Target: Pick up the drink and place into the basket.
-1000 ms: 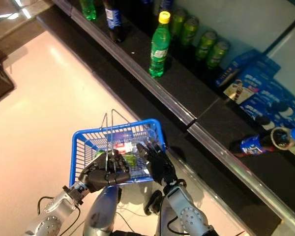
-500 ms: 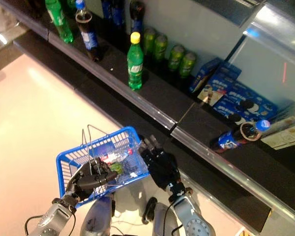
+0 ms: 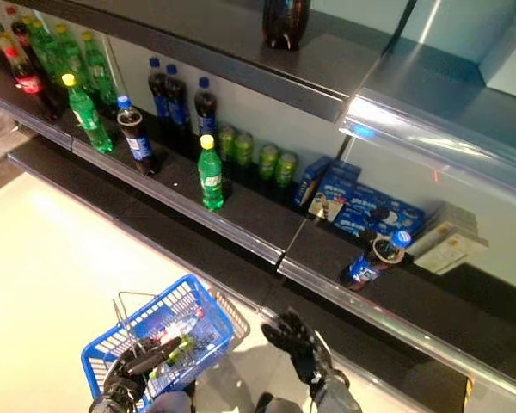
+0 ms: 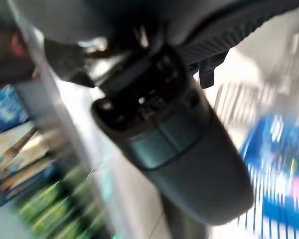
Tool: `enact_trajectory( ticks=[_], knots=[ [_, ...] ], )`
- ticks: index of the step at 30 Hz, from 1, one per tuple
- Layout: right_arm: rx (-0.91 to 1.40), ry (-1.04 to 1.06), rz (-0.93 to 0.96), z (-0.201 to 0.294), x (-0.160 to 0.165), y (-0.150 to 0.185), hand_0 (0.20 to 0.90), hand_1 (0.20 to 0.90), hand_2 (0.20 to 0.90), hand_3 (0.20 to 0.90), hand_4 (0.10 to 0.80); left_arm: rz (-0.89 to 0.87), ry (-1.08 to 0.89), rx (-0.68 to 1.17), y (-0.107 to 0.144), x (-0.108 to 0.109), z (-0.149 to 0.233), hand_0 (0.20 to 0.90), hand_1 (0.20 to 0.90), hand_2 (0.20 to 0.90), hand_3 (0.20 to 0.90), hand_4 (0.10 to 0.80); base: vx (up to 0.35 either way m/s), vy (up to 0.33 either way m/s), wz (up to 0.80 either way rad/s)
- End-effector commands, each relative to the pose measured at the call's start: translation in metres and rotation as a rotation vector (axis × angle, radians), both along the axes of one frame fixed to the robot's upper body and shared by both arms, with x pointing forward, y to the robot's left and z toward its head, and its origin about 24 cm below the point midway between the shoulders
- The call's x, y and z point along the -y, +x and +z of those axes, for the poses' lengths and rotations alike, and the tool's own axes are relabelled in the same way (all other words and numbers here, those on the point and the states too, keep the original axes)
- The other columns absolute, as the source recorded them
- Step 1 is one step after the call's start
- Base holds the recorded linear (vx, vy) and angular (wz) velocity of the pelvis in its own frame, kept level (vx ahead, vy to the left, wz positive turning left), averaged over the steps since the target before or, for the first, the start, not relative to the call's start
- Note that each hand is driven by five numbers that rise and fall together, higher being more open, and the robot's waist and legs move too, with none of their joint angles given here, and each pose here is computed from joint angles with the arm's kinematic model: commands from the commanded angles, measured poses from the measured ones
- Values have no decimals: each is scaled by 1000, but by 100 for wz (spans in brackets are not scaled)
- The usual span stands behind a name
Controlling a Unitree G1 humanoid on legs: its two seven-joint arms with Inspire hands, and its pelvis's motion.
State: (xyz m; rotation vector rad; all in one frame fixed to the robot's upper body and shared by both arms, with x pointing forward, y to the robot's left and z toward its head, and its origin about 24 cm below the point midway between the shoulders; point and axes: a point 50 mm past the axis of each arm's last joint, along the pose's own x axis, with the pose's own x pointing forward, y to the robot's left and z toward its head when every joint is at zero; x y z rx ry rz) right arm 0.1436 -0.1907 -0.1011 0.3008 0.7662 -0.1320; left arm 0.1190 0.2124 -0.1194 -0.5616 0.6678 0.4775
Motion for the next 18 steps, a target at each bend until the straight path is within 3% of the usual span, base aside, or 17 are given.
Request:
enact_trajectory(
  ticks=[1,6,10,13,18],
  knots=[
    [13,-160,8,2,9,14,900,900,900,900,800,162,50,249,34,-19,28,300,300,300,200,100,13,-93,20],
    [-184,-218,-63,-25,22,-13,900,900,900,900,800,334,-14,157,22,-21,11,300,300,300,200,100,2,-7,42],
    [-252,-242,-145,-33,36,-32,900,900,900,900,800,365,-29,125,31,-21,10,300,300,300,200,100,17,124,113],
    [-330,-233,-202,-43,45,-47,900,900,900,900,800,444,-33,94,26,-22,5,300,300,300,200,100,87,369,68],
    [-422,-255,-200,-55,44,-71,900,900,900,900,800,410,12,101,29,-27,7,300,300,300,200,100,177,387,63]
  ],
)
